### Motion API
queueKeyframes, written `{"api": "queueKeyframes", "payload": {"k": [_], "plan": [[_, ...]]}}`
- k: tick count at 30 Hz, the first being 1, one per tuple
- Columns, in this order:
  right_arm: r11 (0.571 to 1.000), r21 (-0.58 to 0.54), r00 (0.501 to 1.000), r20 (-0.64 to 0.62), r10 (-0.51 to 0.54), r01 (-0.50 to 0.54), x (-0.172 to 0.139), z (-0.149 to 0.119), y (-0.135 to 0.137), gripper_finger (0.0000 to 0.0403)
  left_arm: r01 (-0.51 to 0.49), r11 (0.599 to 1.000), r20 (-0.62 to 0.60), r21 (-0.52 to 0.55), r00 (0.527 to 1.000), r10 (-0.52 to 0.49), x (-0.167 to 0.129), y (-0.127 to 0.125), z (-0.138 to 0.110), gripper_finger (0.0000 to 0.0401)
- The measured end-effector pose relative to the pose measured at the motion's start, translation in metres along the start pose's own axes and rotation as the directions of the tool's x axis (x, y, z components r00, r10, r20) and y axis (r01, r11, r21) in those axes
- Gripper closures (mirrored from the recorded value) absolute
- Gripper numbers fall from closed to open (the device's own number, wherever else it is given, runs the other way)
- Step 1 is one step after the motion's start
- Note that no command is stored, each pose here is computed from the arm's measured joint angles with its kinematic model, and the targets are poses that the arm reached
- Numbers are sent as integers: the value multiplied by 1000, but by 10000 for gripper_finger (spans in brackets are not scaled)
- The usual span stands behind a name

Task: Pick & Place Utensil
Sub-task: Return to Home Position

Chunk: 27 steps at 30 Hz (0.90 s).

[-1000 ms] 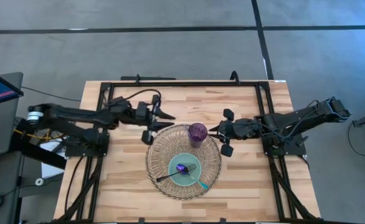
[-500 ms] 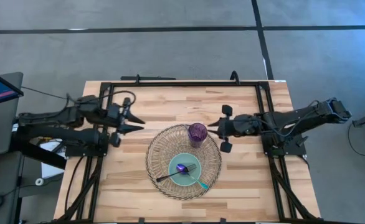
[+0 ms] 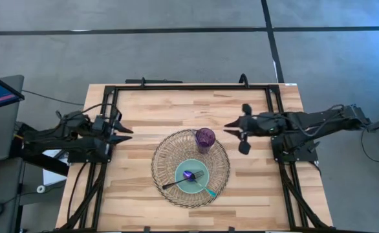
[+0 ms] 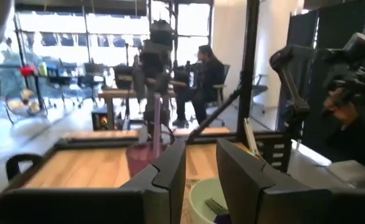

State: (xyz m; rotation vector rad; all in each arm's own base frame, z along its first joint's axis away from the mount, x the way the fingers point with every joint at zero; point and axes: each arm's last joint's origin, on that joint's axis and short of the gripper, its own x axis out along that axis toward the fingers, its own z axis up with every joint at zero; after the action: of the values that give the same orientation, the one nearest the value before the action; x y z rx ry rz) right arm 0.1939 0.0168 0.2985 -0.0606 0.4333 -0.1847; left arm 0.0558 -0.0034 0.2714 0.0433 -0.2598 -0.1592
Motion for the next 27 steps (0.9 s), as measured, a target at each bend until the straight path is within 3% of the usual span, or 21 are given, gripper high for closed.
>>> {"api": "queueKeyframes", "payload": {"k": [3, 10, 20, 27], "plan": [[999, 24, 997, 65, -48, 47, -8, -20, -3, 328, 22, 1000, -39, -17, 999, -22, 5, 0, -4, 310], [998, 37, 978, 203, -55, 48, -10, -76, -7, 328, 23, 1000, -62, 4, 998, -23, 11, 1, -15, 310], [997, 64, 927, 375, 17, -44, -41, -92, -14, 328, 29, 996, 53, 78, 998, -34, 3, 0, -3, 310], [997, 70, 907, 421, 12, -45, -44, -111, -16, 328, 34, 998, -4, 61, 999, -34, 7, 0, -20, 310]]}}
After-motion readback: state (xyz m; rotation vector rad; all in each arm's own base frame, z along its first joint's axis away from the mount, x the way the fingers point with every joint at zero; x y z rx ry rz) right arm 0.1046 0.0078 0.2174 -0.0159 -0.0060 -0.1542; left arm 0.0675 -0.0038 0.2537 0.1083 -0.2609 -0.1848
